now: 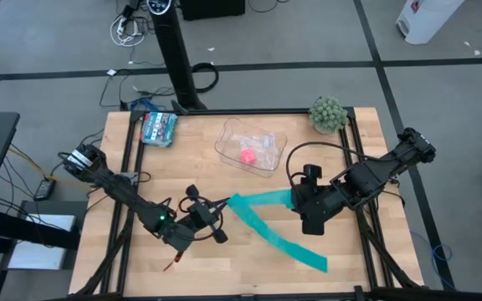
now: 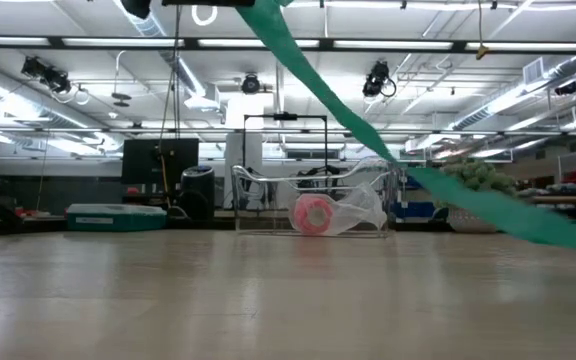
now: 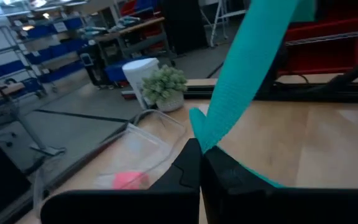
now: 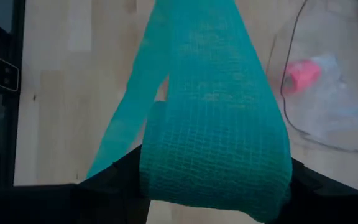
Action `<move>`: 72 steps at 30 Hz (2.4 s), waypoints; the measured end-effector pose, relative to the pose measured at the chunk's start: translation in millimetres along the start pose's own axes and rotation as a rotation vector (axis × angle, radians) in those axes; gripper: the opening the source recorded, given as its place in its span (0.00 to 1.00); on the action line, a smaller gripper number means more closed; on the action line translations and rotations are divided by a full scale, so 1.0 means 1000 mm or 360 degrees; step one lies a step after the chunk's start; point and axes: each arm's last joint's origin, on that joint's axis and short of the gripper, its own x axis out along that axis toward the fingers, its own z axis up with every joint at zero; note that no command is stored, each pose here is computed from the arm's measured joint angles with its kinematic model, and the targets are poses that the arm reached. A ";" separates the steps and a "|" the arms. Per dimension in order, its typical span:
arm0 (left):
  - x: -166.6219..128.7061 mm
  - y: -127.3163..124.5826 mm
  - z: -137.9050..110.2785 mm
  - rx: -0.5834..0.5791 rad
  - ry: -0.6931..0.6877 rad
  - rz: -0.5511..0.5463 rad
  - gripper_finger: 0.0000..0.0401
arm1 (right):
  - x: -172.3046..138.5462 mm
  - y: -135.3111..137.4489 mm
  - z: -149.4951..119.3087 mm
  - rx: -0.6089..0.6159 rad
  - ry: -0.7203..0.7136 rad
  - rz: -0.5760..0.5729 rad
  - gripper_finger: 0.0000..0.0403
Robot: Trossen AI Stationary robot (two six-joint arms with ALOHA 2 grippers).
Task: Roll bandage
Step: Roll the blue bandage
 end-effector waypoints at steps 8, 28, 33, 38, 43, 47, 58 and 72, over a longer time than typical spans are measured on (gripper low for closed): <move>-0.008 0.004 0.021 -0.0017 -0.0114 0.0020 0.01 | 0.020 0.002 -0.011 -0.0010 0.0093 -0.0058 0.56; -0.015 0.000 0.025 -0.0026 -0.0160 -0.0092 0.01 | 0.078 -0.027 -0.034 -0.0182 0.0345 -0.0270 0.56; -0.019 -0.002 0.022 -0.0023 -0.0141 -0.0120 0.01 | 0.060 -0.029 -0.032 -0.0181 0.0248 -0.0242 0.56; -0.019 -0.002 0.010 -0.0049 -0.0093 -0.0127 0.01 | 0.040 -0.026 -0.033 -0.0224 0.0113 -0.0203 0.56; -0.018 -0.005 0.000 -0.0083 -0.0074 -0.0129 0.01 | 0.031 -0.019 -0.036 -0.0282 0.0019 -0.0238 0.57; -0.016 -0.011 -0.011 -0.0028 -0.0054 -0.0109 0.01 | 0.026 -0.014 -0.036 -0.0342 -0.0068 -0.0286 0.56; 0.007 -0.021 -0.038 0.0036 0.0010 -0.0002 0.01 | 0.021 0.004 -0.025 -0.0463 -0.0348 -0.0248 0.56; 0.013 -0.021 -0.039 0.0041 0.0006 0.0008 0.01 | 0.015 0.018 -0.010 -0.0520 -0.0609 -0.0012 0.56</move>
